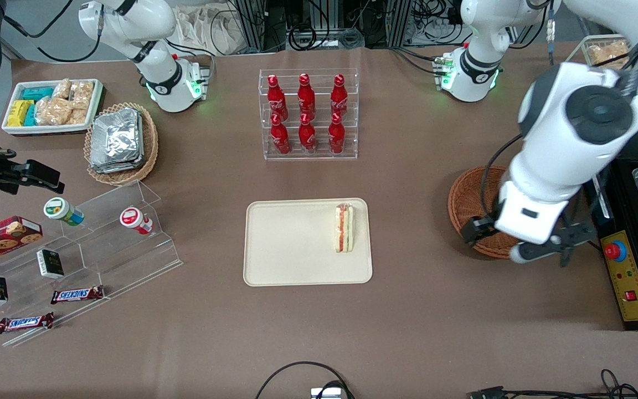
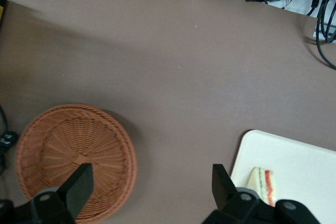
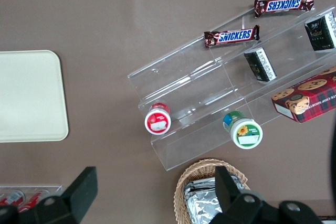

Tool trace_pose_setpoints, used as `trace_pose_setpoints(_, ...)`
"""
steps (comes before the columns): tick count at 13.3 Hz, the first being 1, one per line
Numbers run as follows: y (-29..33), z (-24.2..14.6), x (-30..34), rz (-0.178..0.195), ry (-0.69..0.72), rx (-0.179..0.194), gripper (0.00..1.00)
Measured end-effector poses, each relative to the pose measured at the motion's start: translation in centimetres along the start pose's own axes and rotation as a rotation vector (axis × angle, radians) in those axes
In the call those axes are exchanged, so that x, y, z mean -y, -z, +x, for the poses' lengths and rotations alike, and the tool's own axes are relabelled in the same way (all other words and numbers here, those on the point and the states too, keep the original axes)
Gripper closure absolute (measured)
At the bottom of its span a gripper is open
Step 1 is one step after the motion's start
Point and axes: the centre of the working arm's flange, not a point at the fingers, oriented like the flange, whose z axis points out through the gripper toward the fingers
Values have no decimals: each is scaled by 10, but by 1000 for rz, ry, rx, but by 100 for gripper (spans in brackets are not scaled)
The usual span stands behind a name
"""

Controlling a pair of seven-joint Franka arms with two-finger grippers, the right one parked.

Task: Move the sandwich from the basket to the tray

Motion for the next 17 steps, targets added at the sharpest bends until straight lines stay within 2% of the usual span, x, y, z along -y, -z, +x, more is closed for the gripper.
trace_pose_setpoints(3,19,1,51,-3,-54,5,0)
trace_pose_setpoints(5,30,-7,70,15,-99,15,0)
trace_pose_setpoints(8,52,-18,100,47,-201,47,0)
trace_pose_setpoints(11,74,-28,129,63,-299,80,0)
trace_pose_setpoints(14,91,-38,133,36,-346,80,0)
trace_pose_setpoints(17,95,-40,133,29,-351,75,0)
